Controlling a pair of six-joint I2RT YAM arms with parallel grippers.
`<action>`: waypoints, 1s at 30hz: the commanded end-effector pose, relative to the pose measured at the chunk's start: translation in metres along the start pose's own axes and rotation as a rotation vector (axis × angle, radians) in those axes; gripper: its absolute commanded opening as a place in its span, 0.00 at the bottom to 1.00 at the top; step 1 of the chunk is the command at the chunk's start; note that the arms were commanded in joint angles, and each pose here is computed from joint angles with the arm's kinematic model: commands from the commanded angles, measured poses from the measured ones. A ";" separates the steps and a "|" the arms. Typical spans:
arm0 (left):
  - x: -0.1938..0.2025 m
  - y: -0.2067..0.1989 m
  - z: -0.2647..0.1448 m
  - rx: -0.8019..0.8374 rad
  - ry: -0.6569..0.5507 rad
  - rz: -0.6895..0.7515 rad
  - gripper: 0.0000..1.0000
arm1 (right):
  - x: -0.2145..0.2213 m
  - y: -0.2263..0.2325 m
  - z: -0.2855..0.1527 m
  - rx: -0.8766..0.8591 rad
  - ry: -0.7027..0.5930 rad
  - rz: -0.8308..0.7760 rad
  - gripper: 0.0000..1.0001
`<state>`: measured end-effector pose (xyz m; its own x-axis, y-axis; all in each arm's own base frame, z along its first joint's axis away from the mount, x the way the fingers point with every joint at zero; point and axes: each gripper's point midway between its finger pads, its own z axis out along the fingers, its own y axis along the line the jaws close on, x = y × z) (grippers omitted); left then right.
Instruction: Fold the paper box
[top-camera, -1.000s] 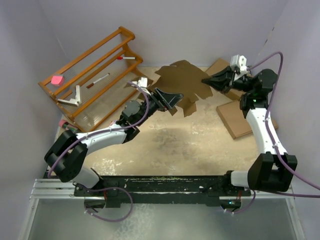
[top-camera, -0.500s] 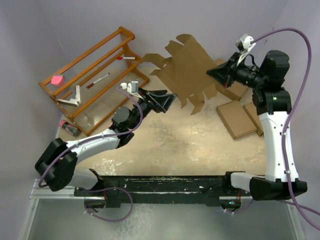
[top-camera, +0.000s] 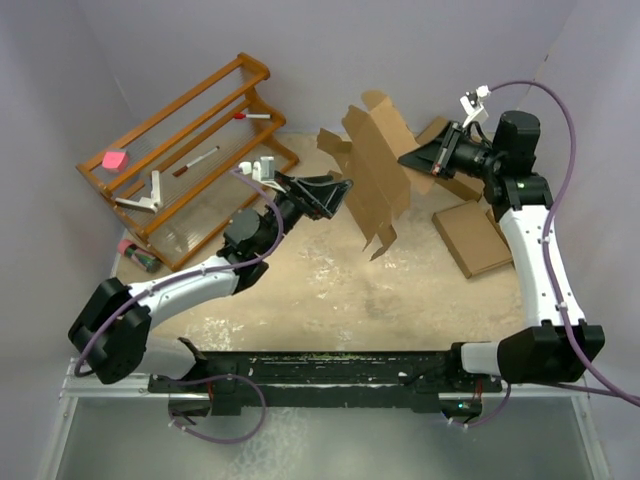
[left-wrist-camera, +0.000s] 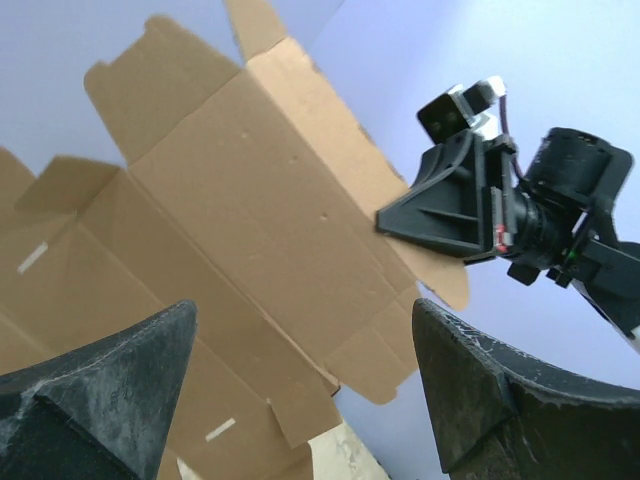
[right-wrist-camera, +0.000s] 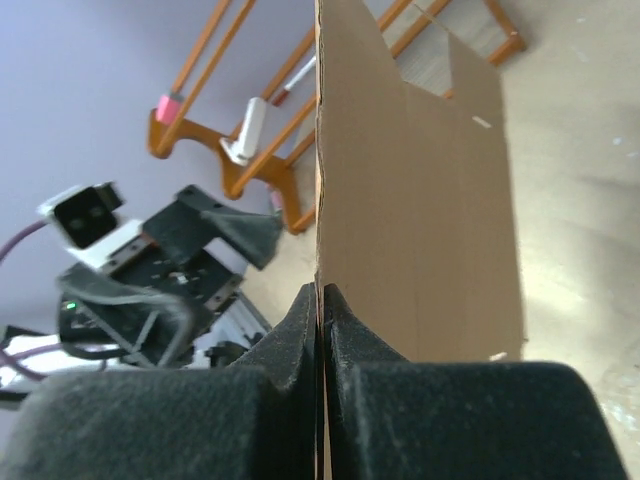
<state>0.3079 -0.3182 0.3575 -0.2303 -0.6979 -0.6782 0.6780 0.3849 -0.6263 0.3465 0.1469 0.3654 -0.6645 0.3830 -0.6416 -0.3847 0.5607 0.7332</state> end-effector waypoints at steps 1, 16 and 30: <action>0.000 -0.005 0.018 -0.007 -0.004 -0.114 0.91 | -0.006 0.049 -0.013 -0.189 -0.013 0.004 0.00; 0.028 0.006 0.040 0.041 -0.013 -0.291 0.91 | 0.003 0.061 -0.011 -0.352 0.067 0.217 0.00; 0.020 -0.020 0.060 0.200 -0.066 -0.370 0.91 | 0.018 0.042 -0.003 -0.360 0.101 0.358 0.00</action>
<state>0.3450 -0.3734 0.3232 -0.4447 -0.7714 -0.4552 0.5791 0.1402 -0.8031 0.3206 0.1755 0.3819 -0.8406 0.4337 -0.3246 -0.2929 0.1402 0.9458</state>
